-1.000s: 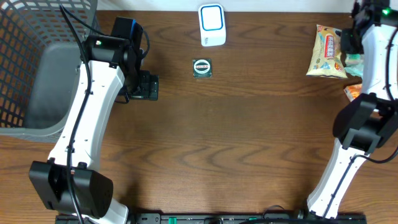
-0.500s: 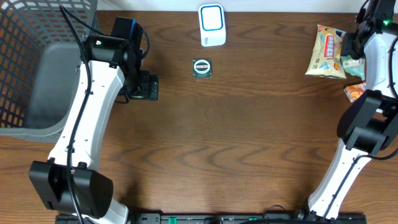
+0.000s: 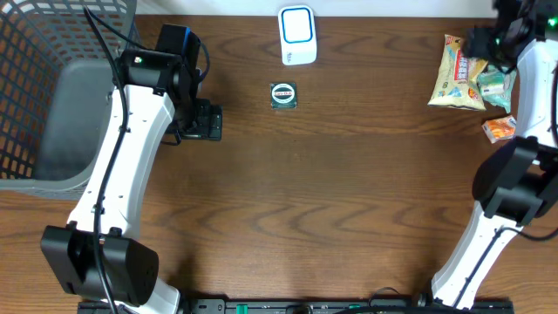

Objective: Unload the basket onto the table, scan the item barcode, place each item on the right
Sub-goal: 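Carry the Kleenex pack to the back right and release it, then move the right gripper to the green Zam-Buk tin and grasp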

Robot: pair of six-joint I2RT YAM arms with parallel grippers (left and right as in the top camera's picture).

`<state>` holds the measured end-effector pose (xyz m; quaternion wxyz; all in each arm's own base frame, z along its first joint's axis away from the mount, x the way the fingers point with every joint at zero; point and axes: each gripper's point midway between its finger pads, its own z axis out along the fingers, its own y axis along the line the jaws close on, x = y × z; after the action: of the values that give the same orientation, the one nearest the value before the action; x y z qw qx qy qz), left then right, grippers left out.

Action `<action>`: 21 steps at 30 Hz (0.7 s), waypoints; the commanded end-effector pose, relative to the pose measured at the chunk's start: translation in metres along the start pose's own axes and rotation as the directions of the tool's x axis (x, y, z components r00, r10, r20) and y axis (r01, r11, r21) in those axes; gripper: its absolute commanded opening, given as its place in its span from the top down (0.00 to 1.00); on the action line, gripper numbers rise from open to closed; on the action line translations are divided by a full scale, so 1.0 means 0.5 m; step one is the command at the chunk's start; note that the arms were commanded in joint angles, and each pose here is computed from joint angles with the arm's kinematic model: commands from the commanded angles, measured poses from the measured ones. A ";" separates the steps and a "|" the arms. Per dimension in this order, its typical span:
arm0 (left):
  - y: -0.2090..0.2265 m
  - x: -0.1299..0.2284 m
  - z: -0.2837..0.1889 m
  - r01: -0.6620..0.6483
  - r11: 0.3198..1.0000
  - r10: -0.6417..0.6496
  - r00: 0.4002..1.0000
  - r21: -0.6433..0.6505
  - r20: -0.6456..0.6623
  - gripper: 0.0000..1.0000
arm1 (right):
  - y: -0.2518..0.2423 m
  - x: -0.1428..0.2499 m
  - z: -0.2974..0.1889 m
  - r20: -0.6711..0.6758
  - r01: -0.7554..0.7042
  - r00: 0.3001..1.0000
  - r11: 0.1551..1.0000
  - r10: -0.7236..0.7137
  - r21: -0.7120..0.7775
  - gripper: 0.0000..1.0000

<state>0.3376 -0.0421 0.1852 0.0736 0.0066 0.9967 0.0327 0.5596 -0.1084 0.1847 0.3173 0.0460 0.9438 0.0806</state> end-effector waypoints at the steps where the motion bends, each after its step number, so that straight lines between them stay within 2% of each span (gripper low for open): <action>1: 0.008 0.000 0.003 0.012 1.000 -0.012 1.000 -0.018 -0.004 0.02 | 0.246 -0.057 -0.135 0.135 0.107 0.990 0.854 -0.044 -0.510 0.43; 3: 0.008 0.000 0.003 0.012 1.000 -0.012 1.000 -0.018 -0.004 0.02 | 0.315 -0.046 -0.144 0.120 0.117 0.991 0.776 -0.054 -0.619 0.41; 5: 0.008 0.000 0.003 0.012 1.000 -0.012 1.000 -0.018 -0.004 0.03 | 0.365 -0.027 -0.121 0.085 0.116 0.993 0.759 -0.080 -0.641 0.31; 6: 0.008 0.000 0.003 0.012 1.000 -0.012 1.000 -0.018 -0.004 0.02 | 0.390 -0.013 -0.104 0.064 0.119 0.993 0.760 -0.102 -0.639 0.23; 9: 0.008 0.000 0.003 0.012 1.000 -0.012 1.000 -0.018 -0.004 0.02 | 0.468 0.048 -0.014 -0.051 0.098 0.987 0.825 -0.151 -0.557 0.12; 14: 0.008 0.000 0.003 0.012 1.000 -0.012 1.000 -0.018 -0.004 0.02 | 0.540 0.137 0.101 -0.178 0.099 0.969 0.931 -0.171 -0.352 0.10; 21: 0.008 0.000 0.003 0.012 1.000 -0.012 1.000 -0.018 -0.004 0.02 | 0.643 0.248 0.187 -0.240 0.158 0.952 0.976 -0.192 -0.152 0.12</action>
<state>0.3376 -0.0420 0.1852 0.0736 0.0066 0.9967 0.0328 0.5267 0.2347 0.1134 0.1922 -0.1187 0.9542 0.1963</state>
